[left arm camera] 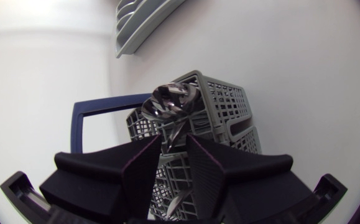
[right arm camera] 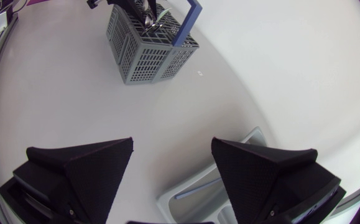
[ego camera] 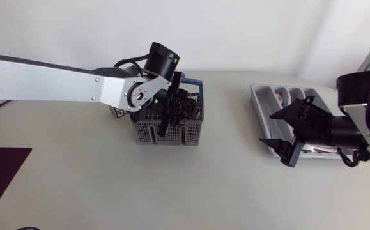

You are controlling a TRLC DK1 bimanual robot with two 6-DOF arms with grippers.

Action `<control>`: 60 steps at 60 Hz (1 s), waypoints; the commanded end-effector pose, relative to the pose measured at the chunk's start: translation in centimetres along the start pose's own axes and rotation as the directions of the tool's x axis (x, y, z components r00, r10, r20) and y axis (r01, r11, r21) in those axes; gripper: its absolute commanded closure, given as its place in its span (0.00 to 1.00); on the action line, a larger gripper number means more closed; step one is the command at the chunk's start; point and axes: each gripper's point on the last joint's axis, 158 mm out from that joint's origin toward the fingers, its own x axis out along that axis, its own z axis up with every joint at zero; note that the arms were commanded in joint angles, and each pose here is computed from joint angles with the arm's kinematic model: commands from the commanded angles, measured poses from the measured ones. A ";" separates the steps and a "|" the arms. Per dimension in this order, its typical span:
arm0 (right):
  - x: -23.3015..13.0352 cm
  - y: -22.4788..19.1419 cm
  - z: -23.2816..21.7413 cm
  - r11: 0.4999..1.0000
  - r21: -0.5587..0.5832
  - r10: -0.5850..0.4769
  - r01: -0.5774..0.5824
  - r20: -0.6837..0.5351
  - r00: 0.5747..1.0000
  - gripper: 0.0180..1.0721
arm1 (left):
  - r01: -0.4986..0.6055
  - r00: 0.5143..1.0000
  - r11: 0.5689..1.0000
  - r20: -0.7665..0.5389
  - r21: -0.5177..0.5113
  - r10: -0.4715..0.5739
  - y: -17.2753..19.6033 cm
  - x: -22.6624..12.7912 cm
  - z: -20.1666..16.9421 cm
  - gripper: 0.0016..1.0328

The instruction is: Transfer all utensils from the basket to the drawer tray.

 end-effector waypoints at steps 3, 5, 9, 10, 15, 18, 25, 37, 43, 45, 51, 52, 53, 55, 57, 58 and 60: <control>1.2 2.0 -0.6 0.998 0.044 0.044 -0.043 -0.019 0.999 0.13 | 0.016 1.000 0.999 0.003 0.039 -0.017 -0.1 0.9 -0.4 0.75; 1.5 2.2 -0.6 0.998 0.041 0.044 -0.043 -0.020 0.999 0.13 | 0.014 1.000 0.999 0.006 0.053 -0.014 -0.1 0.9 -0.3 0.83; 1.8 2.5 -0.7 0.998 0.038 0.047 -0.046 -0.020 0.999 0.13 | 0.007 1.000 0.998 0.006 0.058 -0.008 0.1 0.9 -0.4 0.92; 1.9 2.5 -0.8 0.998 0.039 0.046 -0.046 -0.024 0.999 0.13 | 0.006 1.000 0.998 0.007 0.058 -0.006 0.2 0.9 -0.4 0.95; 2.3 2.9 -1.2 0.997 0.043 0.059 -0.058 -0.032 0.998 0.13 | 0.002 1.000 0.998 0.012 0.057 -0.002 0.4 0.9 -0.3 0.97; 2.5 3.2 -1.4 0.997 0.041 0.065 -0.064 -0.041 0.997 0.13 | -0.001 1.000 0.998 0.016 0.055 0.000 0.5 0.8 -0.3 0.97; 2.6 3.6 -1.5 0.997 0.035 0.072 -0.070 -0.043 0.996 0.13 | -0.014 1.000 0.999 0.025 0.048 0.013 1.1 0.5 -0.2 0.97; 2.7 4.1 -1.3 0.997 0.024 0.076 -0.075 -0.037 0.996 0.13 | -0.039 0.998 0.998 0.041 0.044 0.037 2.2 -0.2 0.1 0.97; 2.7 4.2 -1.3 0.997 0.024 0.078 -0.077 -0.038 0.996 0.13 | -0.052 0.998 0.998 0.047 0.042 0.050 2.8 -0.6 0.2 0.97; 2.7 4.4 -1.3 0.996 0.022 0.082 -0.081 -0.039 0.996 0.13 | -0.057 0.997 0.998 0.046 0.039 0.055 3.0 -0.8 0.2 0.97; 2.7 4.5 -1.2 0.996 0.019 0.084 -0.083 -0.036 0.996 0.13 | -0.066 0.997 0.997 0.045 0.032 0.064 3.4 -1.1 0.0 0.97; 2.7 4.6 -1.1 0.996 0.018 0.085 -0.084 -0.035 0.996 0.13 | -0.067 0.997 0.997 0.044 0.029 0.066 3.5 -1.2 0.0 0.97; 2.7 4.5 -1.1 0.996 0.018 0.083 -0.083 -0.035 0.996 0.13 | -0.069 0.997 0.997 0.046 0.029 0.067 3.5 -1.2 0.0 0.97; 2.7 4.6 -1.0 0.996 0.017 0.084 -0.084 -0.032 0.996 0.13 | -0.076 0.996 0.997 0.049 0.023 0.075 3.8 -1.5 0.0 0.97; 2.7 4.6 -0.9 0.997 0.013 0.082 -0.081 -0.032 0.996 0.13 | -0.082 0.995 0.996 0.052 0.019 0.081 4.0 -1.8 0.0 0.97; 2.7 4.6 -0.9 0.997 0.012 0.082 -0.082 -0.033 0.996 0.13 | -0.085 0.995 0.996 0.051 0.016 0.084 4.1 -1.9 -0.1 0.97; 2.6 4.6 -0.8 0.997 0.010 0.080 -0.080 -0.029 0.996 0.13 | -0.090 0.995 0.996 0.053 0.009 0.090 4.4 -2.2 0.0 0.97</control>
